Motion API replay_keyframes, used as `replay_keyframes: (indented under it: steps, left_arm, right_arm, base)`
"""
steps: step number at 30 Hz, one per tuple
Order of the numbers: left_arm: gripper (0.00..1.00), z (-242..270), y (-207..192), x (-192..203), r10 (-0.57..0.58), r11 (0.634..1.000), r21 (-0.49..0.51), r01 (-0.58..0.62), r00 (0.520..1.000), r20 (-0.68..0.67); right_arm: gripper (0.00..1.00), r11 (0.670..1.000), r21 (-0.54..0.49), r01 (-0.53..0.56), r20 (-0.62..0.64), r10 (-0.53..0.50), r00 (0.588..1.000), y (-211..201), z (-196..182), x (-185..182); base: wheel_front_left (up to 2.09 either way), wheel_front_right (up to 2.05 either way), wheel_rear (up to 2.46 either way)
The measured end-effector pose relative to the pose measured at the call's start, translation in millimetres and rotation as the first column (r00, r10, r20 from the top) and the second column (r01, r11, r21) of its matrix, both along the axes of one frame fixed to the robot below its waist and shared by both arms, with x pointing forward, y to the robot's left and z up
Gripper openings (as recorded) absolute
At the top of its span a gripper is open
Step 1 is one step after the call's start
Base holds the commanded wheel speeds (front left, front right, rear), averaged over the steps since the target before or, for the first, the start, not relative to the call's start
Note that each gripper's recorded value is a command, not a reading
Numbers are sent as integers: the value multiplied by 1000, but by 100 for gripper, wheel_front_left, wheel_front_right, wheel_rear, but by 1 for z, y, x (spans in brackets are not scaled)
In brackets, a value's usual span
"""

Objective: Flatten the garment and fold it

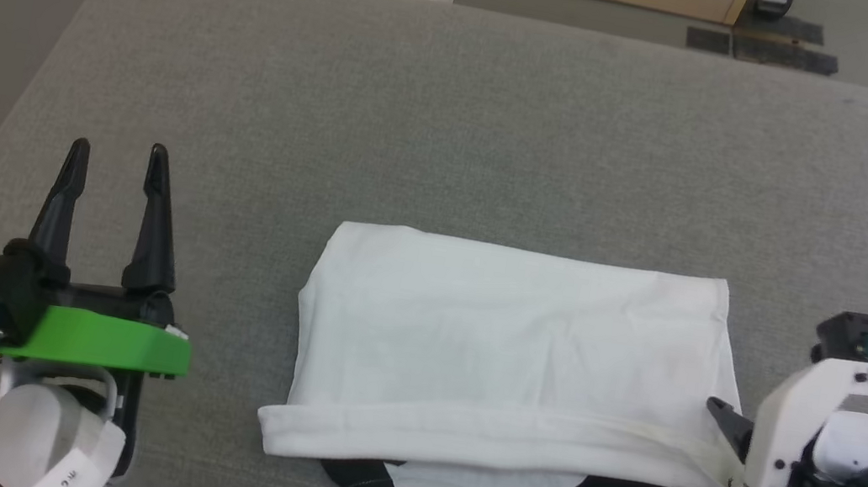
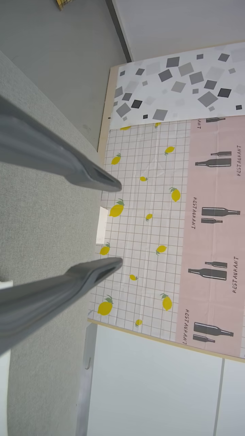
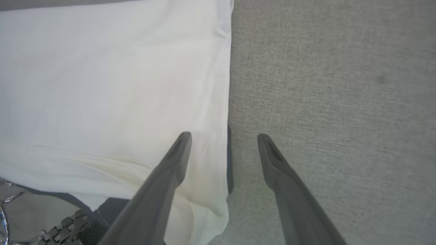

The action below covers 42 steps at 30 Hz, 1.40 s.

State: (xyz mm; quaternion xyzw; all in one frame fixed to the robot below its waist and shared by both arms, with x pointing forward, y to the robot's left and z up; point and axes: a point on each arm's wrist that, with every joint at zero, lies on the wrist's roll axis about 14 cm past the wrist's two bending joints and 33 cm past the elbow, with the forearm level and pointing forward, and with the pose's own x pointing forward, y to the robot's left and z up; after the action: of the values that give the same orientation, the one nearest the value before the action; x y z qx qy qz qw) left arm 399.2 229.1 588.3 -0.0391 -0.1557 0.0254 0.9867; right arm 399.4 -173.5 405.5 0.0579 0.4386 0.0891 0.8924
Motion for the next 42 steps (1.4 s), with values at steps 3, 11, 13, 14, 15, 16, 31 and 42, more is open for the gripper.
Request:
replay_keyframes:
  steps: [3, 11, 13, 14, 15, 16, 31, 42]
  left_arm:
    - [100, -7, -5, 2, -3, 1000, -6, 3, 1000, -9]
    - [100, -21, -2, 2, 8, 1000, -18, -9, 999, -40]
    - [100, -23, -1, 1, 13, 1000, -10, -14, 999, -44]
    - [100, -23, 0, 1, 18, 1000, -6, -19, 999, -43]
    - [100, -22, 1, 0, 21, 1000, -5, -21, 999, -42]
    - [100, -23, 2, -1, 23, 1000, -6, -24, 999, -43]
    - [100, -28, 0, -1, 17, 999, -29, -18, 999, -52]
    - [100, -27, -5, -1, -1, 999, -36, -1, 999, -46]
  right_arm:
    - [100, 999, -25, -38, -67, 37, 997, 10, -19, -1]
    - [100, 989, -79, -127, -157, 114, 981, 25, -48, -1]
    - [81, 986, -85, -144, -172, 128, 977, 27, -52, -2]
    - [25, 985, -84, -149, -177, 132, 975, 29, -53, -2]
    - [0, 985, -81, -150, -178, 134, 975, 29, -53, -1]
    - [0, 986, -78, -150, -176, 134, 975, 29, -52, -1]
    - [0, 998, -44, 51, 28, -50, 998, -19, -4, 52]
    - [0, 941, -240, 238, -3, -246, 969, -118, -3, 27]
  base:
    - [0, 0, 0]
    - [0, 0, 0]
    - [0, 0, 0]
    - [0, 0, 0]
    - [0, 0, 0]
    - [0, 0, 0]
    - [0, 0, 0]
    - [0, 0, 0]
